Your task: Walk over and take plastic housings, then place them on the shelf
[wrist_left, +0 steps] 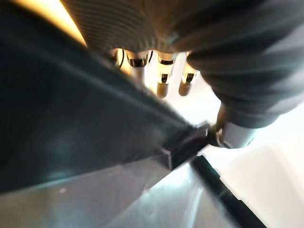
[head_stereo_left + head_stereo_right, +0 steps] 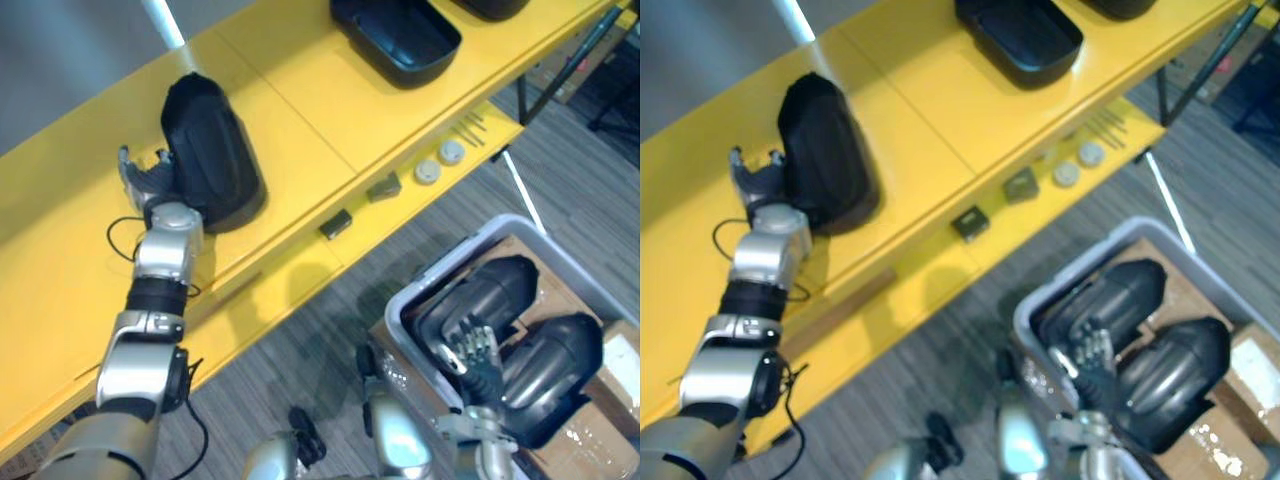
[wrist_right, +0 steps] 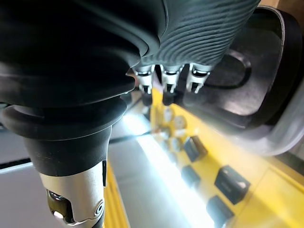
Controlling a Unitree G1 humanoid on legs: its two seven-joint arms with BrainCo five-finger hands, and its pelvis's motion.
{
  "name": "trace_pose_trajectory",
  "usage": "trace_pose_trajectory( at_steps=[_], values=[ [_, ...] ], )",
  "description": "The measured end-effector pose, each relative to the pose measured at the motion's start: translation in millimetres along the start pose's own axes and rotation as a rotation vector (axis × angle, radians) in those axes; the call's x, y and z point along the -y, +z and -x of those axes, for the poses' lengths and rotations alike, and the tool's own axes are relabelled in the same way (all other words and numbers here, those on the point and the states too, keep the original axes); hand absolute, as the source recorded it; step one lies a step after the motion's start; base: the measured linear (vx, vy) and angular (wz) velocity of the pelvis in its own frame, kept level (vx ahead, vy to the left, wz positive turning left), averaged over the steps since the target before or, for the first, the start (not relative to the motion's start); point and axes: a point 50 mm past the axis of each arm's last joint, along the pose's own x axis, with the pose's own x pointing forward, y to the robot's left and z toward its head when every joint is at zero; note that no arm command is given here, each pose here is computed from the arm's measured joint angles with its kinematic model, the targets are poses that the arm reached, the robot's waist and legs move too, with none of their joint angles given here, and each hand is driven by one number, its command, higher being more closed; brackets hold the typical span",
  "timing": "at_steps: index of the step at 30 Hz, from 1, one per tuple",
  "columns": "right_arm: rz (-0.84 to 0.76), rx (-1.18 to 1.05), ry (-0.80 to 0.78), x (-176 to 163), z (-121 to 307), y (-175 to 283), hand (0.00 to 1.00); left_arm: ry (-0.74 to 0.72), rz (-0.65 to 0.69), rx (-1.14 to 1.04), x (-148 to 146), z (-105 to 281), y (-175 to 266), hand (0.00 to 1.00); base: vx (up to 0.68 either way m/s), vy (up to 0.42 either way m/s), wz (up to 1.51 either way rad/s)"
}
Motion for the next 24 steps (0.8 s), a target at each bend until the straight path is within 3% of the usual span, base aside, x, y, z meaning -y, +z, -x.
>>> trace_pose_trajectory(
  at_steps=[10, 14, 24],
  values=[
    [-0.004, -0.012, 0.015, -3, 2, -2, 0.00, 0.053, 0.061, 0.010, -2, 0, 2, 0.00, 0.00, 0.000, 0.00],
    [-0.003, -0.006, -0.013, -2, 3, -2, 0.00, 0.088, 0.144, 0.032, -4, 1, 7, 0.00, 0.00, 0.000, 0.00],
    [0.108, 0.222, 0.028, -18, -8, 29, 0.00, 0.001, 0.659, 0.364, -18, 25, 69, 0.00, 0.00, 0.006, 0.12]
  ],
)
